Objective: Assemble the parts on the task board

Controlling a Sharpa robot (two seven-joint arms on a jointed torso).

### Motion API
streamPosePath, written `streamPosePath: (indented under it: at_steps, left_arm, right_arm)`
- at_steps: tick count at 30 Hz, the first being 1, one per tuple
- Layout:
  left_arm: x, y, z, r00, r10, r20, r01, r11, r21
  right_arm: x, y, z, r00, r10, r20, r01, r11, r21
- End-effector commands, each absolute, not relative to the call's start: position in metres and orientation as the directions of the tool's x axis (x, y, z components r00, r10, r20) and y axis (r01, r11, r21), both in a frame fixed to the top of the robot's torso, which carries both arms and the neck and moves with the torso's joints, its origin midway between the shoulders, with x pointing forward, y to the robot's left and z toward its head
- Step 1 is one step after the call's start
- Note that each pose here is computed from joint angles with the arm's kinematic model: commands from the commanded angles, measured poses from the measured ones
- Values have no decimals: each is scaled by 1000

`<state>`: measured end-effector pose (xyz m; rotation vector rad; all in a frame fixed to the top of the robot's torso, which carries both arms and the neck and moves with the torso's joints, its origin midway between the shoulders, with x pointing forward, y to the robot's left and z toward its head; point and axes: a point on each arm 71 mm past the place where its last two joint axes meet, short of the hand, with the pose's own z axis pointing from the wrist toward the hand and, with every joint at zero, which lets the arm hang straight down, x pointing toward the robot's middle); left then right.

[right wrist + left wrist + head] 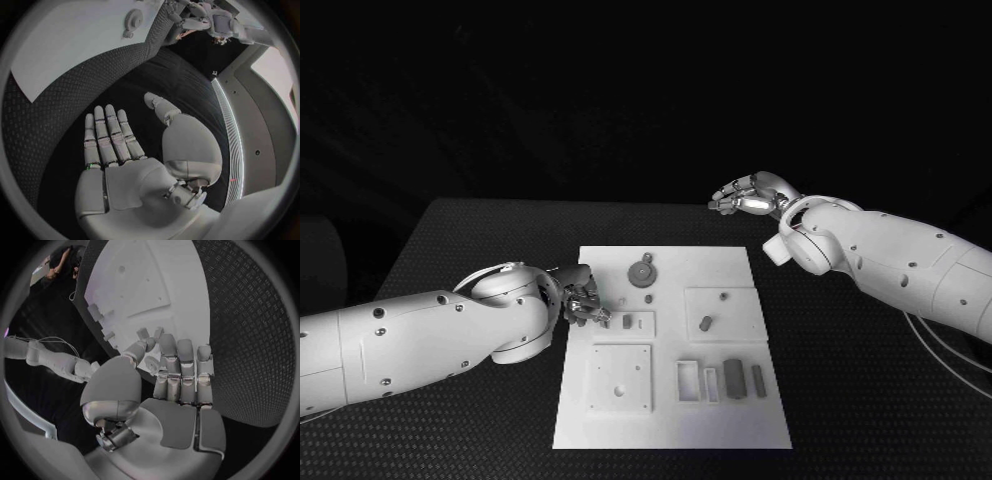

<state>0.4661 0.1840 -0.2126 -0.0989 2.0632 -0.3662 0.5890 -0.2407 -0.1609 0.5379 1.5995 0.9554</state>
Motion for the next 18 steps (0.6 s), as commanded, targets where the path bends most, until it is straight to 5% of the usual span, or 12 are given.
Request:
streamPosePath:
  at_steps: [1,18]
  left_arm:
    - [466,182,-212,-491,-220,-843,96,948,-303]
    - [466,182,-212,-496,-216,-841,100,948,-302]
  right_arm:
    - [588,-239,-161,-269,768,-581,-158,560,813]
    - [588,-238,-161,-271,768,-581,-159,559,813]
